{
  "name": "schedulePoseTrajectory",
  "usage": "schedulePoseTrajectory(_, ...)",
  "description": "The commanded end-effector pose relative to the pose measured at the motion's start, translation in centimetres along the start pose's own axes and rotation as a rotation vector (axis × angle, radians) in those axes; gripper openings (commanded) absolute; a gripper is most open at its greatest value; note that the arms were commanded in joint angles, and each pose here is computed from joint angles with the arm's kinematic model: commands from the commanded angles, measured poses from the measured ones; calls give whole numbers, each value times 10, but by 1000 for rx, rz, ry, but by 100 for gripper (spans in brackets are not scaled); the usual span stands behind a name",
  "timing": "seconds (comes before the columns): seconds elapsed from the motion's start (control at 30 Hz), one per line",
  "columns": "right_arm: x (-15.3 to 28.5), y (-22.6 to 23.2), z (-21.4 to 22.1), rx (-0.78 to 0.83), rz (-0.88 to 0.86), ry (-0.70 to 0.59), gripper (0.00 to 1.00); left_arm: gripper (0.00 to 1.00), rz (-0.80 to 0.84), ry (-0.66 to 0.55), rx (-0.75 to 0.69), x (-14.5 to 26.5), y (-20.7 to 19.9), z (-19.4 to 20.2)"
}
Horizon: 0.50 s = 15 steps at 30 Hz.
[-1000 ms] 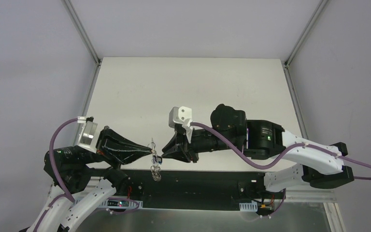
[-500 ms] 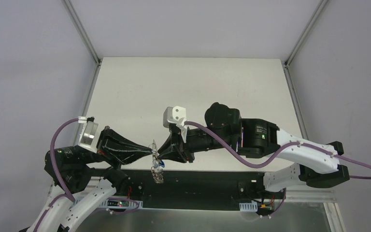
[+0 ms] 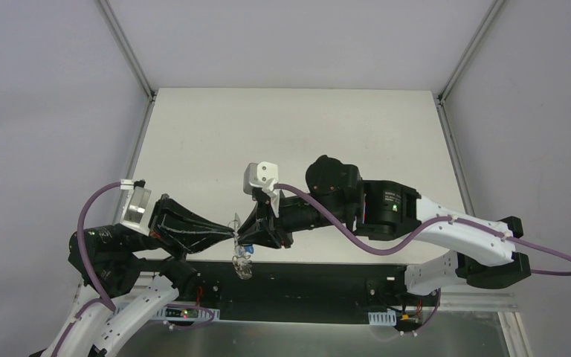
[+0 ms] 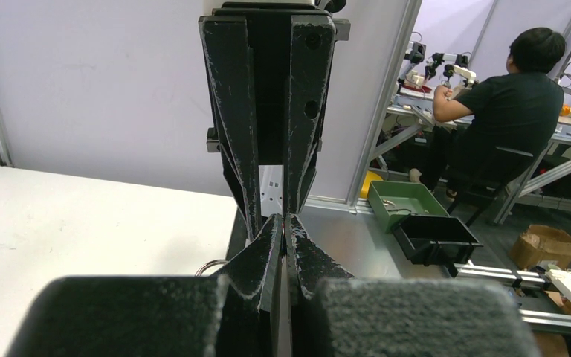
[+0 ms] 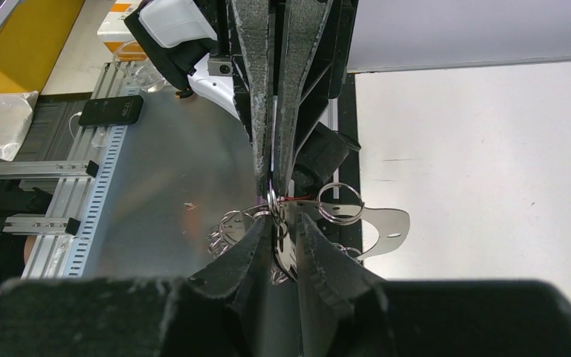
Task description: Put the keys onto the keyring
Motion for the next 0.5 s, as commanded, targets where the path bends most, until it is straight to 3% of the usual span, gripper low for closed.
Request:
schedulePoseTrajectory(0.0,4,3,-23,9,-28,-98,20,0,42,-34,-52,-2,-6,-9)
schedulePoseTrajectory(0.17,4,3,-23,8,-34,-102,13,0,38,-35,-52,-2,-5,-8)
schedulePoseTrajectory(0.3,3,3,-23,8,-43,-105,0,0,35,-33,-49,-2,-3,-7)
schedulePoseTrajectory(0.47,3,3,-18,-10,-42,-81,0,0,32,-36,-55,-1,-4,-7)
Point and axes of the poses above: each gripper's point midway between its finger pads, its own x axis back along the fingers, its own y axis along the line the jaws close on, z = x × y, the point moved 8 cm from there along x, back along the fingers, and after that the axes turned 3 degrees about x, right-handed, at the moved point
